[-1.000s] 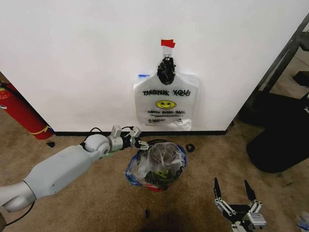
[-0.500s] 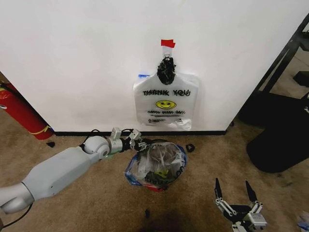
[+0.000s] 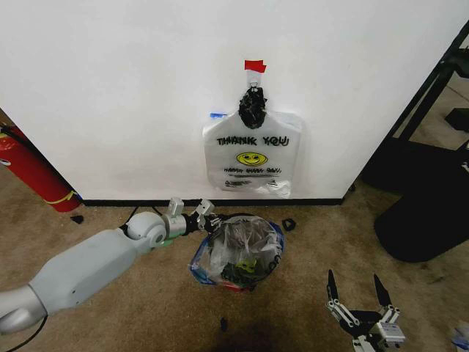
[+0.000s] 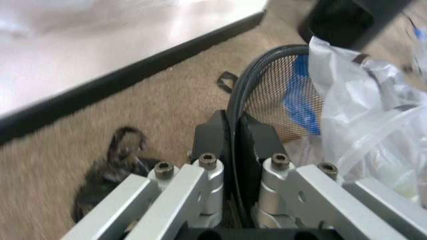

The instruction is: Pick up the garbage bag from the wall and place it over the trash bin.

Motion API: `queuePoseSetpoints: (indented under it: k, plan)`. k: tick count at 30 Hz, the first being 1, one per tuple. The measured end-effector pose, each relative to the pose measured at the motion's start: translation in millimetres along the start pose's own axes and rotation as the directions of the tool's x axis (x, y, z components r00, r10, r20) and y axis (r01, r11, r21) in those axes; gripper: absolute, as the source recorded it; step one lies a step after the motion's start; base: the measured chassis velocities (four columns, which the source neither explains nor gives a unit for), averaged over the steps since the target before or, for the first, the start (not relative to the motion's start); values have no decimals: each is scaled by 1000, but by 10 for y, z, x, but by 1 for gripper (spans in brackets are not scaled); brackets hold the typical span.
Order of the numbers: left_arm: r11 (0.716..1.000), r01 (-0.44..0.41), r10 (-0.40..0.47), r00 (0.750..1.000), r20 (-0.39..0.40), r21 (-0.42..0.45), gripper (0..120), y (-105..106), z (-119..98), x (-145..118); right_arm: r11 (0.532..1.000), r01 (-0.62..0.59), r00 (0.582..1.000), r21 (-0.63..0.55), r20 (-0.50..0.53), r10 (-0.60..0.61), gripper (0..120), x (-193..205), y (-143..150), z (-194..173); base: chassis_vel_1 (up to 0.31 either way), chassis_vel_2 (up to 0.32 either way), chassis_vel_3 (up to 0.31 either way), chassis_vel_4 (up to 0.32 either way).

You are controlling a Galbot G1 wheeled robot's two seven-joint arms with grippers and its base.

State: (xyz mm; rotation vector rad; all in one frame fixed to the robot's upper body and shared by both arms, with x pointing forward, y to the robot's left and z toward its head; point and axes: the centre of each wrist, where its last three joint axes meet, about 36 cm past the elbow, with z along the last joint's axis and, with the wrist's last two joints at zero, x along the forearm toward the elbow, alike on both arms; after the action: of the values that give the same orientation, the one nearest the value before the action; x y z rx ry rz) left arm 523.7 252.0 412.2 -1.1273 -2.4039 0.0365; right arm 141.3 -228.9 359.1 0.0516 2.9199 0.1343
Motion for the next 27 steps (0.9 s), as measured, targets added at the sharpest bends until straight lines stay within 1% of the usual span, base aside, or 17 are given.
queuePoseSetpoints:
  k: [2,4,5,8,10,11,13,16,17,18,20,22,23,24,25,27]
  plan:
    - [996,42,-43,999,16,75,3,-106,-1,42,1000,4,1000,-1,-2,-4,100,-20,1,-25,0,0,0,0]
    - [988,61,-68,997,42,144,3,-206,-46,121,1000,9,1000,-1,-2,-9,100,-39,-5,-49,0,0,0,0]
    - [988,61,-68,997,42,144,3,-206,-46,121,1000,9,1000,-1,-2,-9,100,-39,-5,-49,0,0,0,0]
    - [974,84,-103,992,79,208,3,-329,-82,266,1000,14,1000,0,-3,-14,100,-62,-14,-70,0,0,0,0]
    - [963,114,-143,984,109,242,3,-384,-111,372,1000,18,1000,0,-5,-18,100,-82,-24,-84,0,0,0,0]
    - [954,139,-177,976,125,265,3,-416,-115,421,1000,20,1000,-1,-5,-20,100,-99,-28,-94,0,0,0,0]
    - [948,151,-194,972,131,278,3,-430,-111,442,1000,22,1000,-1,-6,-22,100,-110,-31,-98,0,0,0,0]
    - [894,247,-316,939,136,373,3,-567,-49,565,1000,29,1000,5,-6,-29,100,-184,-56,-132,0,0,0,0]
    - [882,261,-335,933,131,393,3,-604,-20,584,1000,30,1000,6,-6,-30,100,-203,-62,-142,0,0,0,0]
    - [882,261,-335,933,131,393,3,-604,-20,584,1000,30,1000,6,-6,-30,100,-203,-62,-142,0,0,0,0]
    - [841,297,-382,918,109,453,3,-727,56,636,999,34,999,8,-7,-34,100,-261,-77,-169,0,0,0,0]
    - [808,315,-412,907,94,497,3,-820,106,665,999,40,999,13,-5,-40,100,-316,-90,-184,0,0,0,0]
    - [788,323,-426,901,85,525,3,-880,125,674,999,44,999,16,-4,-44,100,-354,-93,-194,0,0,0,0]
    - [775,326,-435,896,83,541,3,-920,139,676,999,45,999,17,-5,-45,100,-370,-93,-198,0,0,0,0]
    - [775,326,-435,896,83,541,3,-920,139,676,999,45,999,17,-5,-45,100,-370,-93,-198,0,0,0,0]
    - [741,335,-461,884,78,582,3,-1024,188,668,999,48,999,19,-6,-48,100,-413,-87,-204,0,0,0,0]
